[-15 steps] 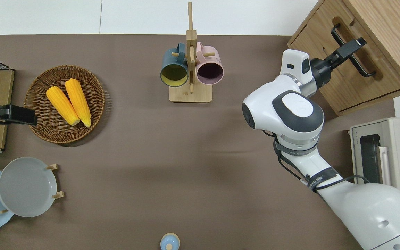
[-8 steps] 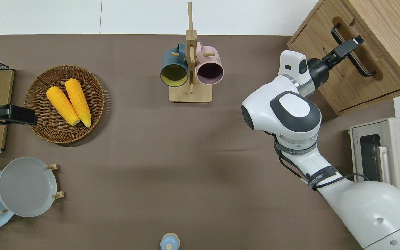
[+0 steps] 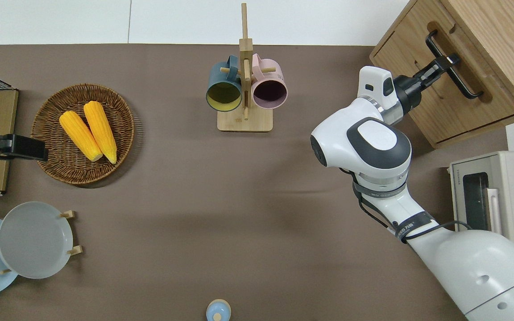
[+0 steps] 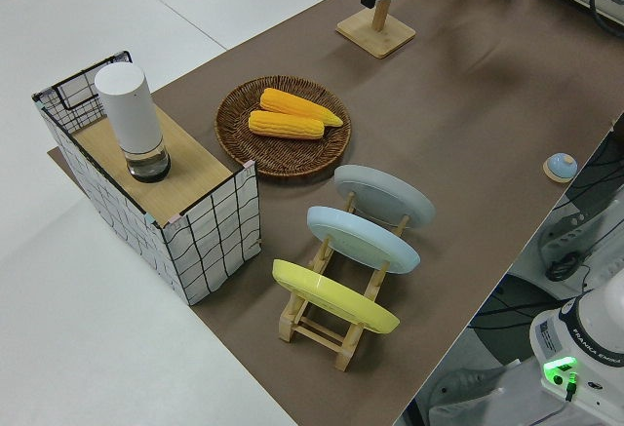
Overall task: Slide drawer open with right arm
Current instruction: 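Close the right gripper on the black drawer handle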
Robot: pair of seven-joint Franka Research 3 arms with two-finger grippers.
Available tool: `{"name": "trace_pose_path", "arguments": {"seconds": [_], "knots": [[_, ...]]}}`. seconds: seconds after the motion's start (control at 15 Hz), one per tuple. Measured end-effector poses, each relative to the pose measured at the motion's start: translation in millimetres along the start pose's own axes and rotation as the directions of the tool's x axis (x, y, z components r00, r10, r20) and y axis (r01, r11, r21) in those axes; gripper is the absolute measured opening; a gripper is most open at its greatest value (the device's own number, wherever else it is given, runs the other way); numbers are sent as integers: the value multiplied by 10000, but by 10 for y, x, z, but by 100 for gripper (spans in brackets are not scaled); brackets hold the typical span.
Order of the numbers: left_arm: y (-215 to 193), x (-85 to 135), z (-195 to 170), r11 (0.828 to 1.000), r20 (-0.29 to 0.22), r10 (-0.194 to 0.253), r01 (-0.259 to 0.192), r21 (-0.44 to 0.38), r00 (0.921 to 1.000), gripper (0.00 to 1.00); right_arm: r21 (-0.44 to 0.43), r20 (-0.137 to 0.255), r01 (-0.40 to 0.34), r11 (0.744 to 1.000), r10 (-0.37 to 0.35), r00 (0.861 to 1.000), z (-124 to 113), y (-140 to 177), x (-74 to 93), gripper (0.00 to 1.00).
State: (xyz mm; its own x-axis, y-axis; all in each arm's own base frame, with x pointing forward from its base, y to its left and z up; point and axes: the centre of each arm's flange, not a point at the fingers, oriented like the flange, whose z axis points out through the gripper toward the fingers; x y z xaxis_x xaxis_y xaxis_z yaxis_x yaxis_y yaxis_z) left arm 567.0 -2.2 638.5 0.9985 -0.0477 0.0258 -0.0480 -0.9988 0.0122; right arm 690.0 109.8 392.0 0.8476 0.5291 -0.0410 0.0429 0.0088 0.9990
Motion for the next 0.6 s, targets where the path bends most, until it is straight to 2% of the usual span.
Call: {"name": "trace_pose_path", "arguments": {"seconds": [0.4, 0.6], "knots": [[0, 0, 0, 10000, 0, 0, 0, 0, 10000, 100, -10, 9, -13, 10000, 13, 10000, -8, 0, 2, 18], [0, 0, 0, 10000, 0, 0, 0, 0, 10000, 100, -60, 157, -33, 10000, 34, 9999, -139, -7, 29, 18]]}}
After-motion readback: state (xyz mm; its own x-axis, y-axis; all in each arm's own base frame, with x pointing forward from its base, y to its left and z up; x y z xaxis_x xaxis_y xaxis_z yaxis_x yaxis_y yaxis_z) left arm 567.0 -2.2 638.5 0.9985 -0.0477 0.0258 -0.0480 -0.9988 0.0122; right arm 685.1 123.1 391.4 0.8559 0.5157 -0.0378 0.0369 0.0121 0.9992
